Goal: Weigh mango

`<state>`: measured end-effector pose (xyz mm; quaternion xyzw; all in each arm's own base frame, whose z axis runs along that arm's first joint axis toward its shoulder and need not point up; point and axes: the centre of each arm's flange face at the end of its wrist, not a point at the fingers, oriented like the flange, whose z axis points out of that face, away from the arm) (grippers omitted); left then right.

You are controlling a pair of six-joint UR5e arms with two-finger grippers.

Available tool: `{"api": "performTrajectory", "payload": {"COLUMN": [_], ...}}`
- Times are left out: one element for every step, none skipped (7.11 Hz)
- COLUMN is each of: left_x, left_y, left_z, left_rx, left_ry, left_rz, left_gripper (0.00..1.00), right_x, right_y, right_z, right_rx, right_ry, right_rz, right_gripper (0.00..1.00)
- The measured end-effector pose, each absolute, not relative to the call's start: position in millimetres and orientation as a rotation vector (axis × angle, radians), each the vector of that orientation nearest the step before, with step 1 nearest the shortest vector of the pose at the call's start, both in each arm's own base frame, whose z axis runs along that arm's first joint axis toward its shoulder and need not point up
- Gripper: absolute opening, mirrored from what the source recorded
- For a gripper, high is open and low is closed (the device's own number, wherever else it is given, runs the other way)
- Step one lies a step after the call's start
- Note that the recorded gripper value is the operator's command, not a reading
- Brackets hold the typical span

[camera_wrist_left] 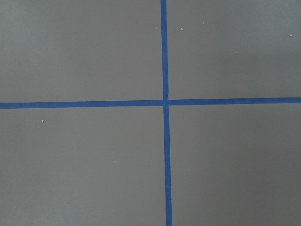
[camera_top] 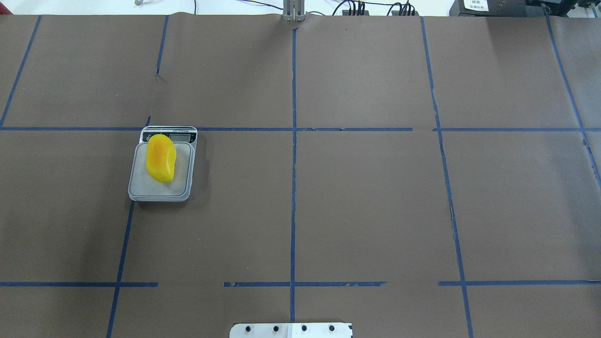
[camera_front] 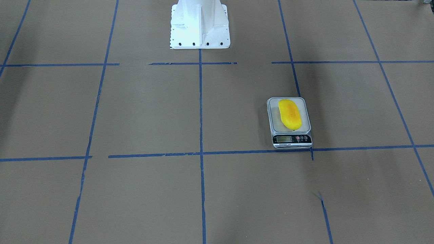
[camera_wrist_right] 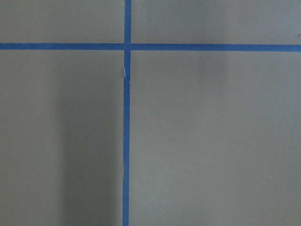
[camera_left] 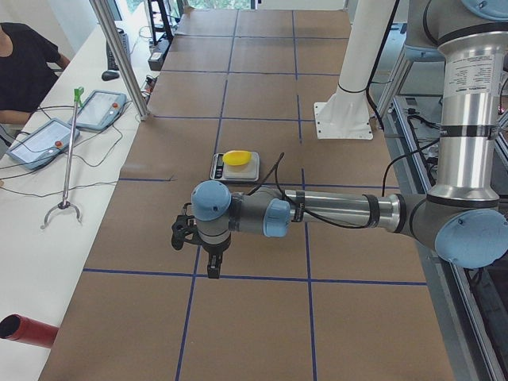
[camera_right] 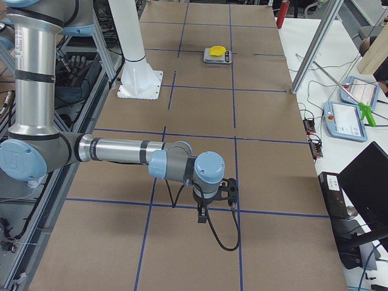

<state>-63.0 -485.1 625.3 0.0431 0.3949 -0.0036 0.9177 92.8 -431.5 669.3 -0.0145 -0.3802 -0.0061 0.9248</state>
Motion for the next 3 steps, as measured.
{"api": "performTrajectory", "payload": {"left_x": [-63.0, -63.0, -63.0], "left_y": [-485.7, -486.4, -487.0], "left_z": [623.6, 622.7, 622.7], "left_rx": [0.092, 0.094, 0.095], "left_ry": [0.812, 0.813, 0.813], "left_rz": [-0.006, -0.006, -0.004], "left_gripper": [1.00, 1.00, 1.00], "right_x": [92.8, 92.8, 92.8], "right_y": [-431.5, -431.5, -431.5], "right_z": [669.4, 669.3, 669.3], "right_rx": [-0.030, -0.030, -0.030], "right_ry": [-0.780, -0.780, -0.780], "right_rz": [-0.012, -0.012, -0.012], "right_gripper": [1.00, 1.00, 1.00]}}
